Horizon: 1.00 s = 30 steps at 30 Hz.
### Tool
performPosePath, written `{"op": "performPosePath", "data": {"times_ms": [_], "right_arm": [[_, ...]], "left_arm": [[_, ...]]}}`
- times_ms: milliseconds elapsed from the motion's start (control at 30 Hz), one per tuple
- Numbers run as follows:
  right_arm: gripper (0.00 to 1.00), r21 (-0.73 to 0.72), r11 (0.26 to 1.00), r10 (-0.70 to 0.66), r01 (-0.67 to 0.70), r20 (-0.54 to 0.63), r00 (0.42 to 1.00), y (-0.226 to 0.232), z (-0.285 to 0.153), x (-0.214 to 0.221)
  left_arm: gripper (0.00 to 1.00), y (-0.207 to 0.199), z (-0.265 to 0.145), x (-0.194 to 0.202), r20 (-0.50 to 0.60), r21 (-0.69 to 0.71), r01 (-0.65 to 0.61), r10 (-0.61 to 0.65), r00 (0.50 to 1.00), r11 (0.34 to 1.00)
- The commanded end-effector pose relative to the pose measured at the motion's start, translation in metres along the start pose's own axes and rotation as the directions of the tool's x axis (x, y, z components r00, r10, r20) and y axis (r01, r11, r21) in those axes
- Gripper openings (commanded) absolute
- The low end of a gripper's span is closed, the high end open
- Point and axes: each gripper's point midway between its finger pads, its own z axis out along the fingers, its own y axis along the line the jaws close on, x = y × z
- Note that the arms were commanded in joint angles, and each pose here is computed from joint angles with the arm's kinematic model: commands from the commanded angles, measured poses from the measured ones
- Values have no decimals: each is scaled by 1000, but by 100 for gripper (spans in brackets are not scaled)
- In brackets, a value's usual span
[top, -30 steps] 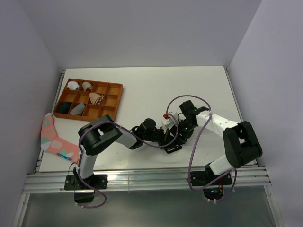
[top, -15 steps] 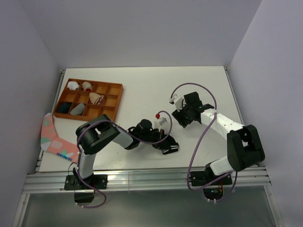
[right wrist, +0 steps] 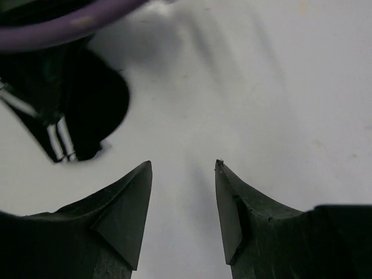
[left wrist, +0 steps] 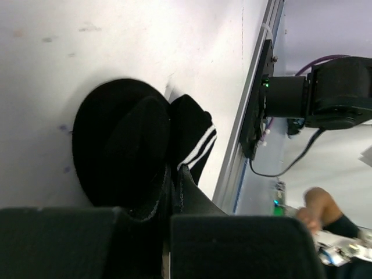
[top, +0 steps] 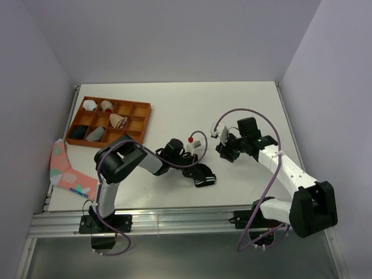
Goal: Roll the socks
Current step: Roll the sock at the center of the board.
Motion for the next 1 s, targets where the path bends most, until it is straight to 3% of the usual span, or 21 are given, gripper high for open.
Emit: {"op": "performPosePath", "data": {"times_ms": [0,233,600,967], "right_arm": [[55,-221,966,-122,132,59,991,47,-3,9],[56,-395,888,-217,235,90,972,85,-4,28],[56,-329,854,-379,403,136,915,118,31,16],[52,-270,836,-457,478,143,878,125,50,5]], "left_arm": [[0,77,-24,55,-131,-267,239,-281,951,934],[0,77,-33,30,-119,-240,304,-339,933,922],[0,70,-26,19,-106,-216,370,-399,911,904],[0,63,-26,15,-111,-195,364,-390,914,911]]}}
